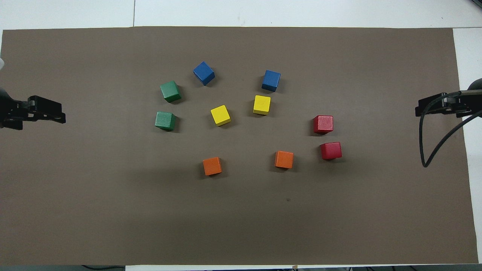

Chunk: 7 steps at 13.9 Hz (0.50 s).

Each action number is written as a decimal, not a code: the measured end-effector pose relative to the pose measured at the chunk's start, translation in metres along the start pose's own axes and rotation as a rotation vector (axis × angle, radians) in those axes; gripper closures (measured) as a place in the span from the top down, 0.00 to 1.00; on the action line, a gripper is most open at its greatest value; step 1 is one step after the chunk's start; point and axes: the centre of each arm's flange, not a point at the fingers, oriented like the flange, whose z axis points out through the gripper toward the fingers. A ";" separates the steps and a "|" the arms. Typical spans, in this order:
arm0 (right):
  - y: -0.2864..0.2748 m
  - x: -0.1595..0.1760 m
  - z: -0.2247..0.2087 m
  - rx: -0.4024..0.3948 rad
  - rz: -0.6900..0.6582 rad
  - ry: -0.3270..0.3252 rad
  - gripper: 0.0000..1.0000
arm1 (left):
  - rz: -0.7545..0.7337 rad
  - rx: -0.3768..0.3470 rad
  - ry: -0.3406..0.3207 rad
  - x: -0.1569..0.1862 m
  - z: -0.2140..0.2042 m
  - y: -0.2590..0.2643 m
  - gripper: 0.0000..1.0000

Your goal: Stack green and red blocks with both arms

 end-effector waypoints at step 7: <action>-0.003 0.000 -0.004 0.000 -0.037 0.007 1.00 | -0.005 -0.001 0.003 0.000 -0.001 -0.003 1.00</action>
